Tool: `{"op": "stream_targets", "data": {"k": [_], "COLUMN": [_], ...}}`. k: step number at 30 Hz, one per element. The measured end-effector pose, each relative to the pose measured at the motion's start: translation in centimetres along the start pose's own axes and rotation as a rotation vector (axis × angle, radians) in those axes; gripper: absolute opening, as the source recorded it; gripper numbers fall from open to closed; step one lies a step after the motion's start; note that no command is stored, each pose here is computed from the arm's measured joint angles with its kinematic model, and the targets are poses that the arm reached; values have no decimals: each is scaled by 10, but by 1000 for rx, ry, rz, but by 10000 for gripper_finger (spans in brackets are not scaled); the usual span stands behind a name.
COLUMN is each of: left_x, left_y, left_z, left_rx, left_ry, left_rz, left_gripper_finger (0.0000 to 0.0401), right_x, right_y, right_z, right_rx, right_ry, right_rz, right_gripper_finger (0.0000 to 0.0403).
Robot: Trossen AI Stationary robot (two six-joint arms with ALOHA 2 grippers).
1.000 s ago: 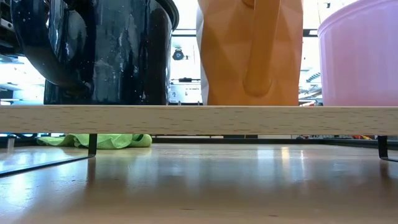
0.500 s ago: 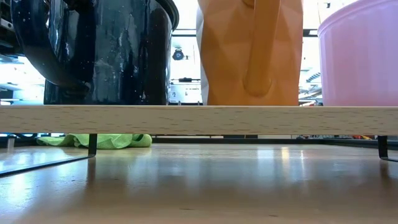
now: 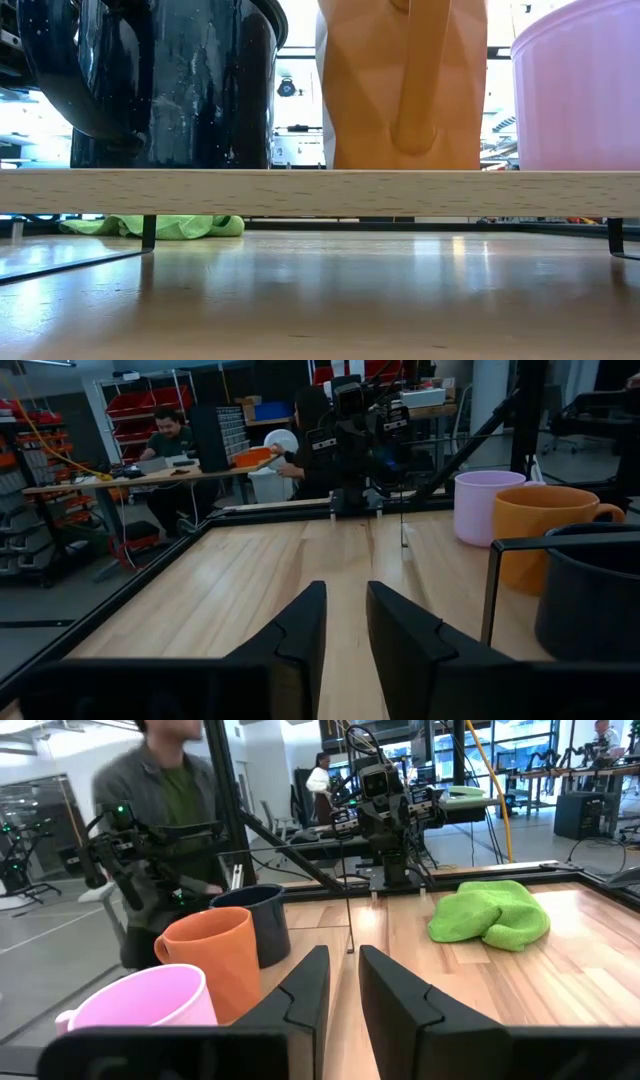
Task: Stack small to large cups/mugs on shelf
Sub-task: Return to Home Position
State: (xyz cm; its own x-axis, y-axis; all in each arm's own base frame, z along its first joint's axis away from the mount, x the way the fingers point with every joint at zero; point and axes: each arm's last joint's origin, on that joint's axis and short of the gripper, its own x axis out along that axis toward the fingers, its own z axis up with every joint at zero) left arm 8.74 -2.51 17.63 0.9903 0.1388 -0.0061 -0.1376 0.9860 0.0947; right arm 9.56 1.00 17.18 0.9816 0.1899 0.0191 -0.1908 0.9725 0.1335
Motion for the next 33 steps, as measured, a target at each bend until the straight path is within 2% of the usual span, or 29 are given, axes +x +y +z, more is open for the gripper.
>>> {"op": "stream_targets", "data": {"k": [33], "left_x": [0], "left_y": [0], "left_z": [0], "left_rx": [0], "left_ry": [0], "left_rz": [0], "left_gripper_finger": [86], "right_x": [0], "right_y": [0], "right_z": [0], "right_rx": [0], "right_ry": [0], "right_rz": [0], "right_gripper_finger": [65]}}
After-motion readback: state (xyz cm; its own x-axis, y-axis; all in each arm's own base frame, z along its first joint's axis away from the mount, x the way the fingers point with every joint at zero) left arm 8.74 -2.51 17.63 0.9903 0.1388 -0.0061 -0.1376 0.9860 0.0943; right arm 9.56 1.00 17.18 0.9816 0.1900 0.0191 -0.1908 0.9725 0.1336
